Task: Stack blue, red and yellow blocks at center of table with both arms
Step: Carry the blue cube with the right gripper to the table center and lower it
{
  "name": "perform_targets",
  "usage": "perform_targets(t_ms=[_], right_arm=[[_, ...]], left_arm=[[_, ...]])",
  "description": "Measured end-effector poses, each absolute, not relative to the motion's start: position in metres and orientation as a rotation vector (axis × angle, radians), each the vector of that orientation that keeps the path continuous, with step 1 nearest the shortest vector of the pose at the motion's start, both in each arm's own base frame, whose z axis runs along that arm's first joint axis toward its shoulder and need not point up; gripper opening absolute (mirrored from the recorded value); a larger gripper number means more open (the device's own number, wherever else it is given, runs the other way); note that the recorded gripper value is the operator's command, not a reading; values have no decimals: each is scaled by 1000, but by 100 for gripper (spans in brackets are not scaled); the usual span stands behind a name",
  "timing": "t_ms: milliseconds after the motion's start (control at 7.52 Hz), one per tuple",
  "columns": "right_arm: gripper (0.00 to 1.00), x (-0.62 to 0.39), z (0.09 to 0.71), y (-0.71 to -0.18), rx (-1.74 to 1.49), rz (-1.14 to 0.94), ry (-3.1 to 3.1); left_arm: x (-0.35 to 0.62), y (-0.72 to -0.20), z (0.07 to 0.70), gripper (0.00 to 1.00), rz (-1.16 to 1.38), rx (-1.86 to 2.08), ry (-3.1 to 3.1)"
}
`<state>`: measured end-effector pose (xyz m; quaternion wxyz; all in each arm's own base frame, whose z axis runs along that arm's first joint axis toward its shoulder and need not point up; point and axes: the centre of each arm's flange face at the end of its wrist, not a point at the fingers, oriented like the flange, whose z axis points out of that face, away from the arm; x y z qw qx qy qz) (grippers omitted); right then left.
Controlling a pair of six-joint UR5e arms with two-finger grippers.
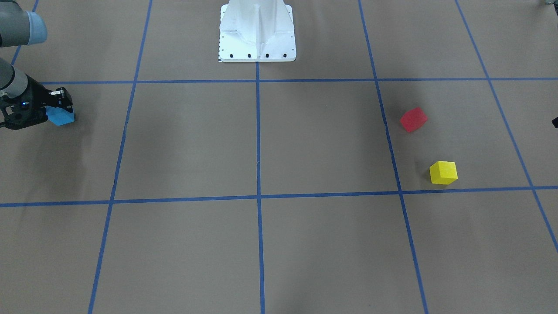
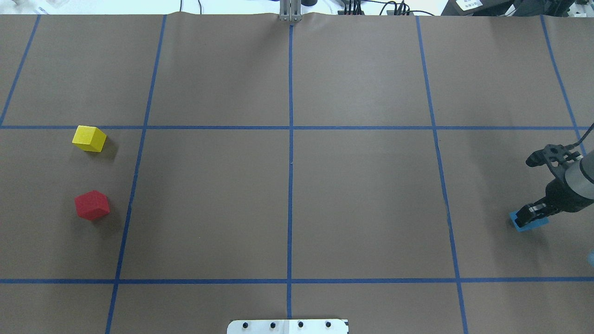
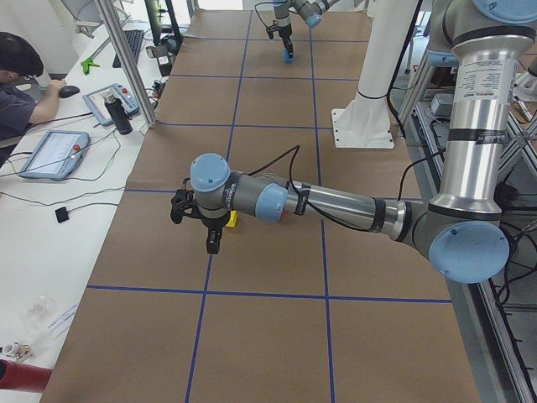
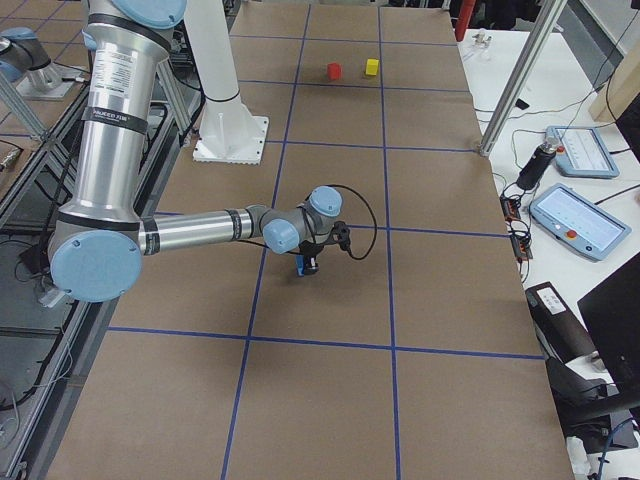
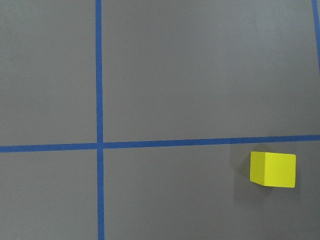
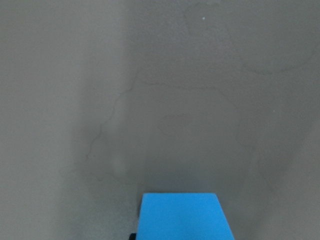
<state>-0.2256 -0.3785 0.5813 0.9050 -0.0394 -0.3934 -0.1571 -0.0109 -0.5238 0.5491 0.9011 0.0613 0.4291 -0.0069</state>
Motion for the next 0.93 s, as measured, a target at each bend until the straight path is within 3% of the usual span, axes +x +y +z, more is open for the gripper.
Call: perform_targets(t_ms=[266, 665, 931], right_arm=[[0, -235, 520, -435, -103, -266, -844], [0, -308, 357, -566, -99, -255, -800], [0, -379, 285, -626, -119, -275, -766]], left_arm=[[-11, -524, 551, 100, -13, 125, 887], [-8, -526, 549, 100, 3, 146, 888], [-2, -527, 550, 100, 14, 145, 886]])
